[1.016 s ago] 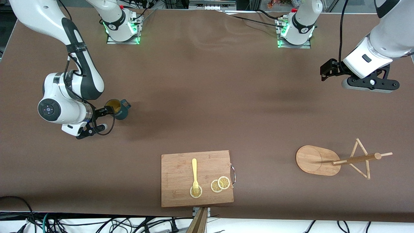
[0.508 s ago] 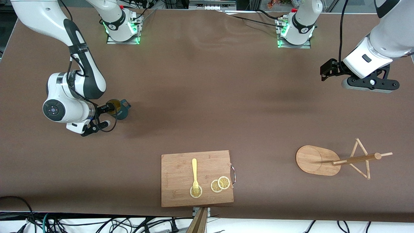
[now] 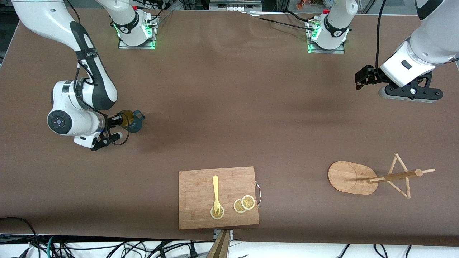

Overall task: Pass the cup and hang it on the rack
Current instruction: 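Lower the right gripper and grasp the teal mug rim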

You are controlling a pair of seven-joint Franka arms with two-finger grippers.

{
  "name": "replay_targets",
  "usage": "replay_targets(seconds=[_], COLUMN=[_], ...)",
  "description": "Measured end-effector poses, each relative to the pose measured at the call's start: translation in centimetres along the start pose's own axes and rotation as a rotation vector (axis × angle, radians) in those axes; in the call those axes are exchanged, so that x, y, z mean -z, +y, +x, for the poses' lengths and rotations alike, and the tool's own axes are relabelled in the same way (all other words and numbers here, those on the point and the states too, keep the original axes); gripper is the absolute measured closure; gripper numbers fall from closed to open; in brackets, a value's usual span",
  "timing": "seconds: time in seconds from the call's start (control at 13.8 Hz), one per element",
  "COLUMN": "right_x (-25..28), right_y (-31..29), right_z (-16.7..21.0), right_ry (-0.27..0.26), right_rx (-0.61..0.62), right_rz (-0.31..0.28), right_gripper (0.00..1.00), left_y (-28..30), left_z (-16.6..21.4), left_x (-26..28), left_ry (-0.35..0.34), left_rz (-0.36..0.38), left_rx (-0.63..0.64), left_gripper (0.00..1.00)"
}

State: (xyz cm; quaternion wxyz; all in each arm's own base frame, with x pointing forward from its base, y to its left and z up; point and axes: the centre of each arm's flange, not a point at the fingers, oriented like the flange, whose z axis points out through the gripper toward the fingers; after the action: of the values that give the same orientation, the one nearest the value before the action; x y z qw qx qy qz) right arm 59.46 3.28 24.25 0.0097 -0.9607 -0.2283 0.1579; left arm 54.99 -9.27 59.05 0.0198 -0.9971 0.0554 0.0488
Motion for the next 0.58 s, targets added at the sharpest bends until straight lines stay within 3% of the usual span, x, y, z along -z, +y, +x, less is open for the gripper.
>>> replay_targets(seconds=[0.15, 0.36, 0.58], right_x=[0.6, 2.9, 6.1], right_y=[-0.3, -1.1, -5.7], right_z=[0.4, 1.6, 4.3], right_ry=[0.023, 0.092, 0.143], right_rx=[-0.011, -0.048, -0.172], right_rz=[0.021, 0.070, 0.064], right_gripper=[0.96, 0.96, 0.96], left_y=[0.0, 0.0, 0.0], left_z=[0.0, 0.0, 0.0], left_x=[0.0, 0.0, 0.0], left_ry=[0.000, 0.000, 0.000], left_rz=[0.000, 0.000, 0.000], left_rx=[0.000, 0.000, 0.000], left_gripper=[0.00, 0.00, 0.00])
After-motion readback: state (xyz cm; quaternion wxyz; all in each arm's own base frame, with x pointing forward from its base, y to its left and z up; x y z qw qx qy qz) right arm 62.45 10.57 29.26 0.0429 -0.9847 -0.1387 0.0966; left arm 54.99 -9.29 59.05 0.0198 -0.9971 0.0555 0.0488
